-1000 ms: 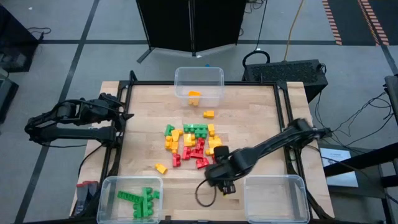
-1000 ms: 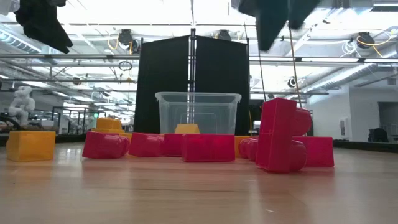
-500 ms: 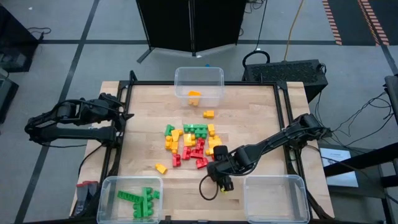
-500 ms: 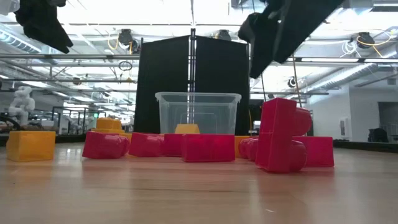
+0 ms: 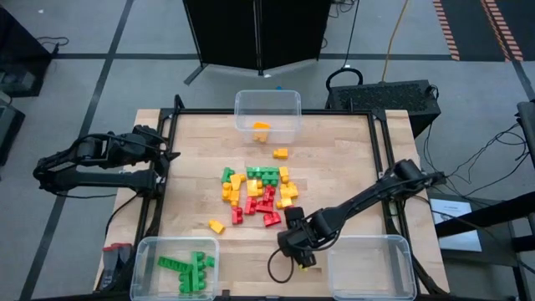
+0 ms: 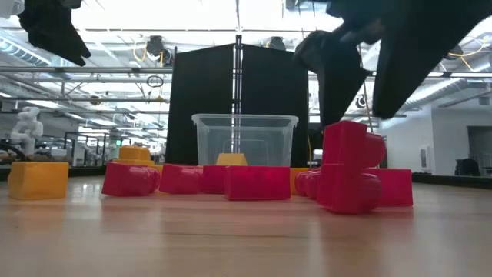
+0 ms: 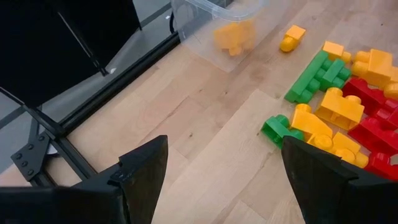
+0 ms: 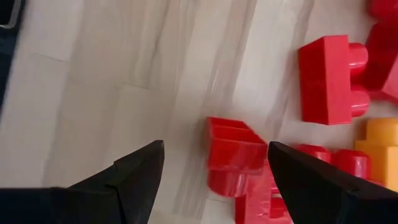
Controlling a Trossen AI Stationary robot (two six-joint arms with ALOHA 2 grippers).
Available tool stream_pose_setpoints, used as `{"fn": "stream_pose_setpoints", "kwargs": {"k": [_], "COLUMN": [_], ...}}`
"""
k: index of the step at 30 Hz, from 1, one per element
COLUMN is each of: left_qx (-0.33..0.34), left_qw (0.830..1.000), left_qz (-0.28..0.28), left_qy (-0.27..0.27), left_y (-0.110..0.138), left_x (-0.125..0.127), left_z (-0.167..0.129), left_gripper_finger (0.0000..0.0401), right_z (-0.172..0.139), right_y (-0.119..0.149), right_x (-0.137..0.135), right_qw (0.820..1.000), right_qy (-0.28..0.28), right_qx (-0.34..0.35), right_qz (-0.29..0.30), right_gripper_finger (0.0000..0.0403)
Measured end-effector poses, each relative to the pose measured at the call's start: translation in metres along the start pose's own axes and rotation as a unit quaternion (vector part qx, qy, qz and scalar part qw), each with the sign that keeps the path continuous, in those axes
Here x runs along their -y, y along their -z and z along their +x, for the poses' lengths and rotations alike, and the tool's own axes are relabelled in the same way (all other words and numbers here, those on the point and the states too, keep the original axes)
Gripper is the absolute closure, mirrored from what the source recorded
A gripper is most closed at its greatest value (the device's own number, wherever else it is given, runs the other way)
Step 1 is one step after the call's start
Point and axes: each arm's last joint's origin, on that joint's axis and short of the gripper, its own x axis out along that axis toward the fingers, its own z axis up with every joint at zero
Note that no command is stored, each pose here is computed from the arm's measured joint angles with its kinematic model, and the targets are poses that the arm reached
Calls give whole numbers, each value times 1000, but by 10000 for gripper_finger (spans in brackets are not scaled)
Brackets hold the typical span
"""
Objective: Sort blocks
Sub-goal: Put the red game piece into the bottom right transparent bin
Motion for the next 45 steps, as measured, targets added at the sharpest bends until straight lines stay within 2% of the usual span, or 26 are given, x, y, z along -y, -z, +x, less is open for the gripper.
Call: {"fn": "stream_pose_setpoints", "kwargs": {"k": [14, 19, 27, 34, 39, 45], "left_qx": [1, 1, 1, 1, 1, 1], "left_qw": [1000, 1000, 1000, 1000, 1000, 1000], "left_qz": [-12, -12, -13, -12, -12, -12], "left_qy": [-2, -2, -2, -2, -2, -2], "left_y": [0, 0, 0, 0, 0, 0], "left_x": [0, 0, 0, 0, 0, 0], "left_z": [0, 0, 0, 0, 0, 0], "left_gripper_finger": [114, 114, 114, 114, 114, 114], "right_z": [36, 37, 37, 37, 23, -23], "right_y": [0, -1, -2, -2, -5, -20], "right_x": [3, 7, 16, 18, 18, 20], "right_qw": [999, 1000, 999, 999, 999, 1000], "right_qy": [-7, -5, 1, 0, 2, 13], "right_qx": [-29, -26, -32, -33, -30, -3], "right_qz": [-13, -12, 4, 10, 18, 15], "right_gripper_finger": [128, 170, 282, 283, 283, 283]}}
